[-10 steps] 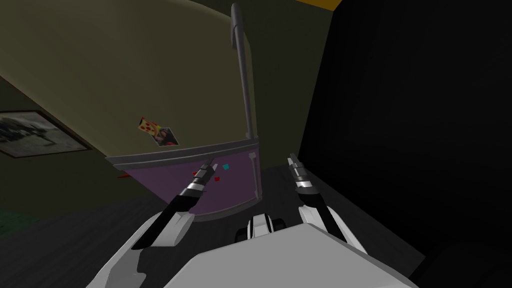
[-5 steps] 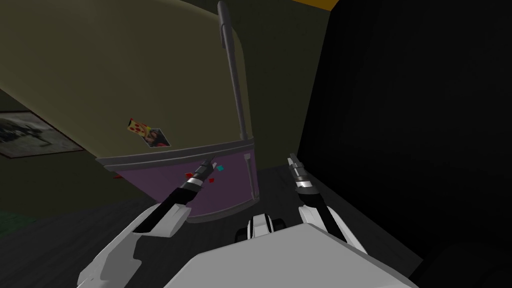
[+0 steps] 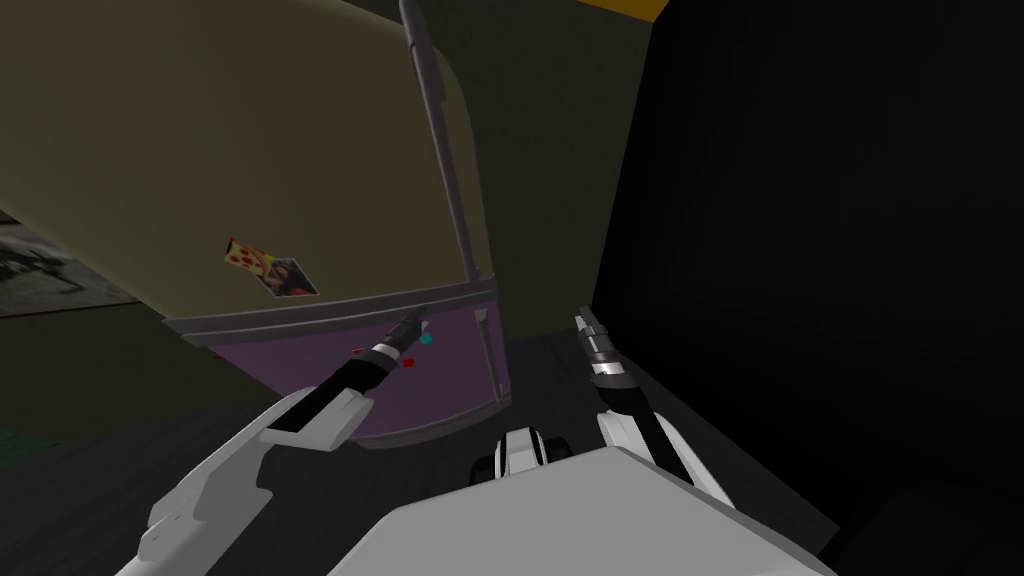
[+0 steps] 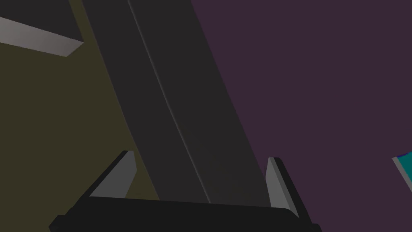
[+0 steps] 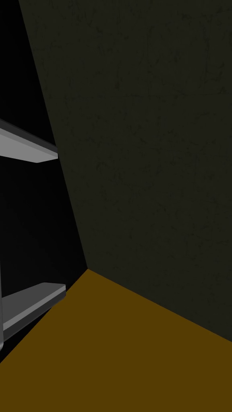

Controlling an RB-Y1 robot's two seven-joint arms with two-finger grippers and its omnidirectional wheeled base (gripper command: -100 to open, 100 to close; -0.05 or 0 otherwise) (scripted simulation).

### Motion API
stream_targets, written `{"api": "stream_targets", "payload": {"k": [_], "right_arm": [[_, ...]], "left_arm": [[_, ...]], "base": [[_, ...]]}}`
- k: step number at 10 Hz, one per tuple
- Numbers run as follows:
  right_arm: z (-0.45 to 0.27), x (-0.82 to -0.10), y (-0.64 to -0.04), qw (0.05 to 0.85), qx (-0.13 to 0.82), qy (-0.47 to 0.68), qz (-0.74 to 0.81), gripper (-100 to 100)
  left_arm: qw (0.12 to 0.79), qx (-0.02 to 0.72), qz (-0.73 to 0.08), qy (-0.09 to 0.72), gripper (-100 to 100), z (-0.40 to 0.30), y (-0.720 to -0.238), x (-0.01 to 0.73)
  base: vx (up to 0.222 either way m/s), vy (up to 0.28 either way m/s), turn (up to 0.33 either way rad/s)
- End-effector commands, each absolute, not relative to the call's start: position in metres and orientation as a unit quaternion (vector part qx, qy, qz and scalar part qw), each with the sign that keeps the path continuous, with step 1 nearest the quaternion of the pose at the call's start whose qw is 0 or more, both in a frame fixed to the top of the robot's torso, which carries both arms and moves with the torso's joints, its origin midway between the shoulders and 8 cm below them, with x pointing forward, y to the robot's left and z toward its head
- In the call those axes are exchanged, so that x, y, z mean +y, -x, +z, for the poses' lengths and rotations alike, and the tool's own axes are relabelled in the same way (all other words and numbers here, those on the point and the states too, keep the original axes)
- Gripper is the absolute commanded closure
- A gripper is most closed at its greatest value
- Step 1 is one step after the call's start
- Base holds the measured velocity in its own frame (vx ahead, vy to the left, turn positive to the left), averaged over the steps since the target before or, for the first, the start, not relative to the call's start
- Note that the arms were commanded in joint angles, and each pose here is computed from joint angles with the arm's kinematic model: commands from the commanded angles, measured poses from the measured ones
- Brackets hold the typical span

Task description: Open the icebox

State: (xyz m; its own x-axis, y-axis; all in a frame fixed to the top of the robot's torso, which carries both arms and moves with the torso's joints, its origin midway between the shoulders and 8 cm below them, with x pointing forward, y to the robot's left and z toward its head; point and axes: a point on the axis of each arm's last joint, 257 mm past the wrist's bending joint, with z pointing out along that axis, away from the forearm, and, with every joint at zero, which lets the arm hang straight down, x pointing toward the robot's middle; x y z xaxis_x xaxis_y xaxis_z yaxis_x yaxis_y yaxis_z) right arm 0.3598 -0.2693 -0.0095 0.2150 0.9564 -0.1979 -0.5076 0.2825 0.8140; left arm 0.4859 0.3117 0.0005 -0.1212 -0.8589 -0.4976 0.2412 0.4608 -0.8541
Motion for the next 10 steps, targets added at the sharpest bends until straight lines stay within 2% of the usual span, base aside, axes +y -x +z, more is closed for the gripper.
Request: {"api": "stream_targets", "payload": {"k": [1, 10], "right_arm": [[-0.01, -0.269, -0.36, 0.715, 0.361, -0.311, 0.512, 0], [-0.01, -0.269, -0.36, 0.715, 0.361, -0.311, 0.512, 0]], "left_arm": [[0.614, 0.614, -0.423, 0.26, -100, 0.006, -0.497, 0.325], [0.642, 0.643, -0.317, 0.272, -100, 0.059, -0.53, 0.391]], "base": [[-0.012, -0.13, -0.006], [-0.024, -0.168, -0.016]]}}
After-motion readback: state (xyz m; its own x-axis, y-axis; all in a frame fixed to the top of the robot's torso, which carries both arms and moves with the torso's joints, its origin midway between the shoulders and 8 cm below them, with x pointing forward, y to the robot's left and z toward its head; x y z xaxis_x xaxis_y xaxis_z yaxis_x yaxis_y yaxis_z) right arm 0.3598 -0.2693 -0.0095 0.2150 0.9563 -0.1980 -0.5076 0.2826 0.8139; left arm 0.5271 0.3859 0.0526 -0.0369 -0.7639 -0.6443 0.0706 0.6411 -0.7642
